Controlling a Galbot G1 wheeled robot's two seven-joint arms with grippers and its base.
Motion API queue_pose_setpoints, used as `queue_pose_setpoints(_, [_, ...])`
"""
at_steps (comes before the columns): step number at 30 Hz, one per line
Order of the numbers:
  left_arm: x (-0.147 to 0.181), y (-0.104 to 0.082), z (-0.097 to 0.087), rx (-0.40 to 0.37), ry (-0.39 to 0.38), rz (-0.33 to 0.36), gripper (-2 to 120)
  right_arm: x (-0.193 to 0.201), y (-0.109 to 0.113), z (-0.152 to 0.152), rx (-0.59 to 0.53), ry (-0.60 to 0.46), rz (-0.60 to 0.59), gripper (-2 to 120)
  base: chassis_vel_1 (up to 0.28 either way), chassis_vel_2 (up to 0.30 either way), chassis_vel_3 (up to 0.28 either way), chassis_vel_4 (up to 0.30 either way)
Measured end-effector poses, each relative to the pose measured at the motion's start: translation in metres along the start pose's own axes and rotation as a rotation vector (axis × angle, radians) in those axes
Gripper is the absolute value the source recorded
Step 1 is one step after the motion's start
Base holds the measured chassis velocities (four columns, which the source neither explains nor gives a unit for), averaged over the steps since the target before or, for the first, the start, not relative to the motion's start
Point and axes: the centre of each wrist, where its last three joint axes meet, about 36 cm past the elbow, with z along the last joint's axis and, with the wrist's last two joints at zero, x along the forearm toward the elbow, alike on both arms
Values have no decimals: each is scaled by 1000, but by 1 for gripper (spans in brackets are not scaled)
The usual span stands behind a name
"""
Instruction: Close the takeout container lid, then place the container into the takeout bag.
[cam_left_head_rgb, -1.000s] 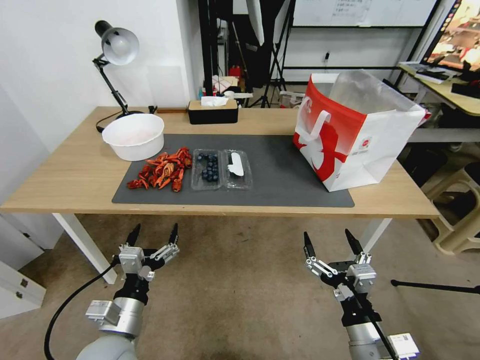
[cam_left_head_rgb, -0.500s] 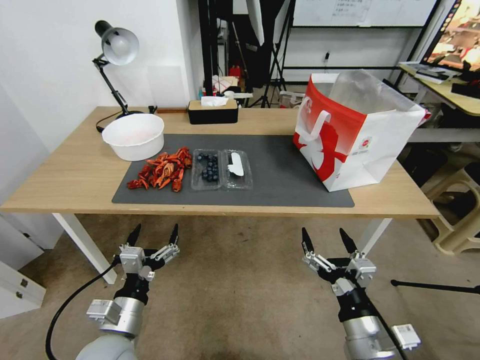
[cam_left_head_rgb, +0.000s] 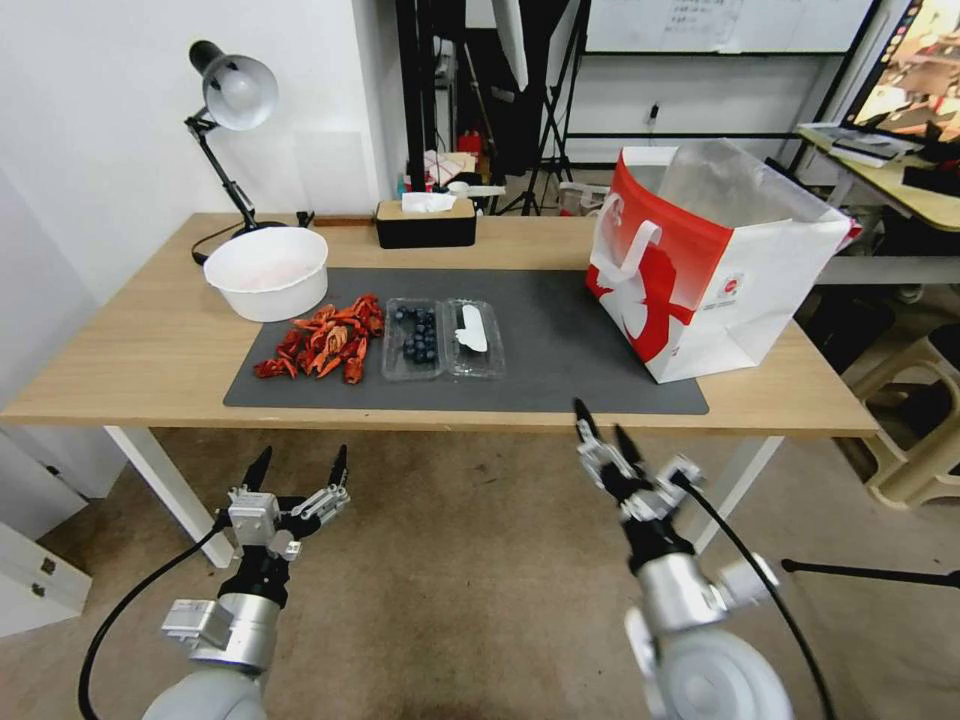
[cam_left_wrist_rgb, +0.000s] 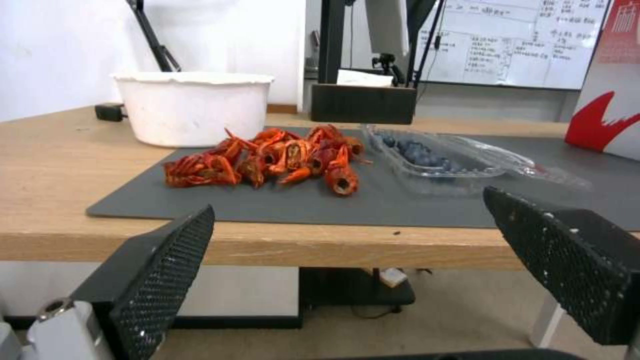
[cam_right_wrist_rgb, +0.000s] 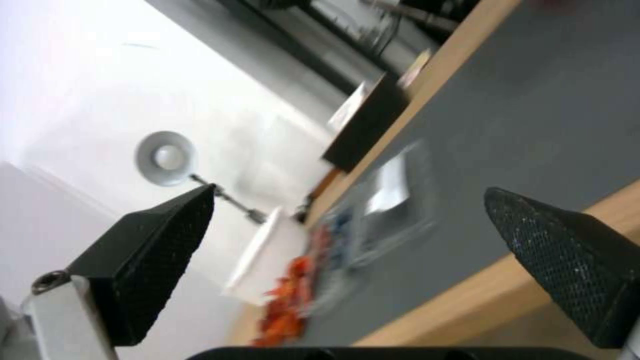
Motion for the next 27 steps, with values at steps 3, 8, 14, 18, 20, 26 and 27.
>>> queue_pose_setpoints(3, [1,1,0,-1,0,-6,100,-17,8,11,-71,36,-15,100,0,0,0,0])
queue_pose_setpoints(8, [3,2,0,-3,6,-19,100,-56,32,32,-214,96,-2,100,0,0,0,0])
queue_pose_setpoints(14, [4,2,3,-8,17,-32,100,-89,58,40,-378,142,48,100,0,0,0,0])
queue_pose_setpoints(18, [5,1,5,-9,27,-40,100,-109,72,41,-444,159,120,100,0,0,0,0])
queue_pose_setpoints(20, [5,0,6,-11,32,-41,100,-117,75,41,-464,167,142,100,0,0,0,0])
queue_pose_setpoints(26, [4,1,7,-15,39,-48,100,-128,73,40,-467,178,188,100,0,0,0,0])
queue_pose_setpoints(27, [4,1,7,-16,40,-50,100,-130,71,40,-464,177,207,100,0,0,0,0])
